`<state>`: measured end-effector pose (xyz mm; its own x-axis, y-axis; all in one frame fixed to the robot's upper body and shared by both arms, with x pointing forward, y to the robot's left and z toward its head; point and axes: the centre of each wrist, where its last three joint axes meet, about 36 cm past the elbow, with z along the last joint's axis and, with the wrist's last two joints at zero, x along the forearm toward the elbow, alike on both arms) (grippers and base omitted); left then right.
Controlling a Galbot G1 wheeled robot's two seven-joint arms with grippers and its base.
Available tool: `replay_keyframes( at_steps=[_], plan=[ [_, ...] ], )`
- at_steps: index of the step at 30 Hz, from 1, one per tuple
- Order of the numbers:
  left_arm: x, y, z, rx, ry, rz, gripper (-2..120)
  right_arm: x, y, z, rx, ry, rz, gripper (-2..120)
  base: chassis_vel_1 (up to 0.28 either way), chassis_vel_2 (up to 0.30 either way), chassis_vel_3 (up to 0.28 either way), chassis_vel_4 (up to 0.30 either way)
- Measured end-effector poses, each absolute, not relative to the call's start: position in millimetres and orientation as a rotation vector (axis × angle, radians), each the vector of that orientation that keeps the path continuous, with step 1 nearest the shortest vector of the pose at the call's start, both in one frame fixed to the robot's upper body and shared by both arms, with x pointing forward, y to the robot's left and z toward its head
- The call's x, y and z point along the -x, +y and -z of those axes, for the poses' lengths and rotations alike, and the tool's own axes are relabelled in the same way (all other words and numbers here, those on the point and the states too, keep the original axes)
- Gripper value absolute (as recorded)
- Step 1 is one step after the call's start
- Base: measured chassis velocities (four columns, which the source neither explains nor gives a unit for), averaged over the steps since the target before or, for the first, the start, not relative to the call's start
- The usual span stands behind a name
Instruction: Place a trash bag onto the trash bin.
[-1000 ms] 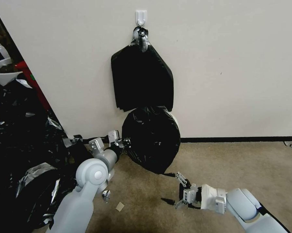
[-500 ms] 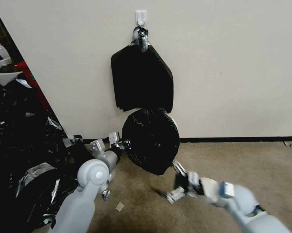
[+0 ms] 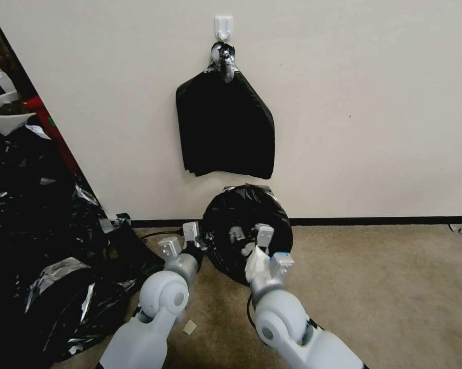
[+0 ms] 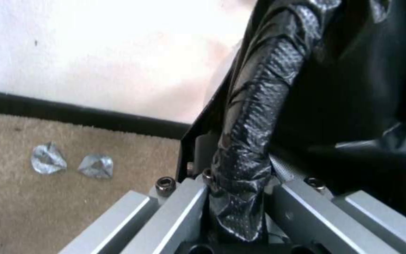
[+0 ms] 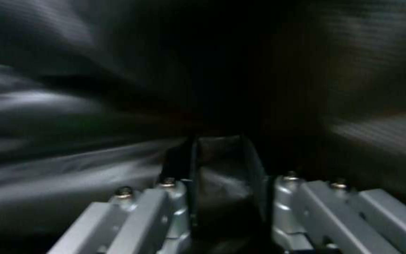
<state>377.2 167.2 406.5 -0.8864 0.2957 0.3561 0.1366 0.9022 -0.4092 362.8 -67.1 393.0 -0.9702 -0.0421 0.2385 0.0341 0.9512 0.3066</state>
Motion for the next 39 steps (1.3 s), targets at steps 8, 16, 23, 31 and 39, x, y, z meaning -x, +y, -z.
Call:
replay_keyframes(
  at_steps=[8, 16, 23, 31, 39],
  plan=[
    [-369, 166, -409, 0.353, -2.717, -0.45, 0, -381, -70, -386, 0.144, -2.751, 0.316, 0, 0.0, 0.0, 0.0, 0.0],
    [-361, 163, -404, 0.419, -2.775, -0.352, 0, -394, -71, -397, 0.058, -2.619, 0.208, 0, 0.0, 0.0, 0.0, 0.0],
    [-355, 160, -402, 0.457, -2.783, -0.337, 0, -411, -74, -398, 0.046, -2.557, 0.119, 0, 0.0, 0.0, 0.0, 0.0],
    [-350, 156, -406, 0.476, -2.78, -0.344, 0, -428, -84, -377, 0.12, -2.536, -0.008, 0, 0.0, 0.0, 0.0, 0.0],
    [-349, 151, -408, 0.465, -2.759, -0.339, 0, -427, -93, -358, 0.188, -2.636, -0.233, 0, 0.0, 0.0, 0.0, 0.0]
  ],
)
